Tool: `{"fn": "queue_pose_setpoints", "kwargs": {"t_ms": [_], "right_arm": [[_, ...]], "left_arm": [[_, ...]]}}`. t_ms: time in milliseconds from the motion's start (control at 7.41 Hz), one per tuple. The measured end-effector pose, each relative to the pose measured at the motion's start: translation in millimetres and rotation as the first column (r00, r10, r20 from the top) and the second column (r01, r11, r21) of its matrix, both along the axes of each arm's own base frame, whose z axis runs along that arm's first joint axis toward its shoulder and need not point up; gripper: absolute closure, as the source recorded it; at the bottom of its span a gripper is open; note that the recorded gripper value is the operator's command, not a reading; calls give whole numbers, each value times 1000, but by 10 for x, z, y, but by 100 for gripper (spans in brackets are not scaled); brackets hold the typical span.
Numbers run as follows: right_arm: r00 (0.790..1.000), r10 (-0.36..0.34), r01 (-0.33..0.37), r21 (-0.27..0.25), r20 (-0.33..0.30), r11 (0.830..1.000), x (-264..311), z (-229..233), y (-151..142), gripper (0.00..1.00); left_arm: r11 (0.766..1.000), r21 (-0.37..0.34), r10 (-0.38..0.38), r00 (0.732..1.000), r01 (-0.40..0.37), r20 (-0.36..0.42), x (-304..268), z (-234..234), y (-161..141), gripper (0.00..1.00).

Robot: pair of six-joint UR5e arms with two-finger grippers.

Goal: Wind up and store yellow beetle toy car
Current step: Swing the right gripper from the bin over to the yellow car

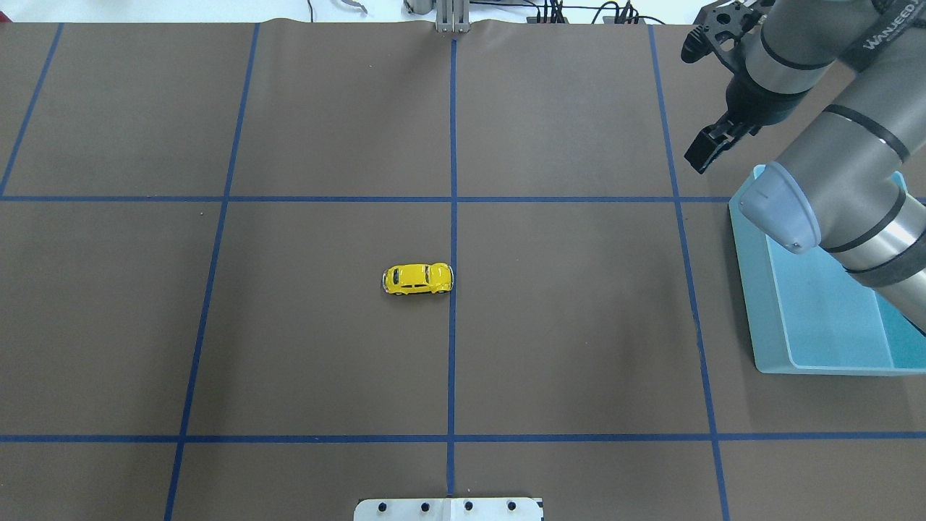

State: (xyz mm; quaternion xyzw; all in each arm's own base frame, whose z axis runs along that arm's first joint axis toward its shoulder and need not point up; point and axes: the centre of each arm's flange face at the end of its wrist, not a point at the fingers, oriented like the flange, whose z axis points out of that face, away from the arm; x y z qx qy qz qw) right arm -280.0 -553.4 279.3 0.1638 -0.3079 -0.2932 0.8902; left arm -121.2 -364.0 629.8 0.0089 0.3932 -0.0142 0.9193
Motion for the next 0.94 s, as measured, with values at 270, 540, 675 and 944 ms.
{"fn": "queue_pose_setpoints", "kwargs": {"t_ms": [270,540,675,944], "right_arm": [[995,-47,35,128,88,991,-249,-500,141,0],[974,-121,77,223,193,972,-345,-761,259,0],[951,-198,141,235,239,962,-428,-790,329,0],[903,-324,245,282,283,928,-774,-794,551,0]], "left_arm": [[1000,0,-1,1000,1,0,-3,0,4,0],[1000,0,-1,1000,1,1,-4,-1,0,0],[1000,0,-1,1000,1,1,-4,2,0,0],[1000,-1,-1,1000,1,3,-4,10,5,0]]}}
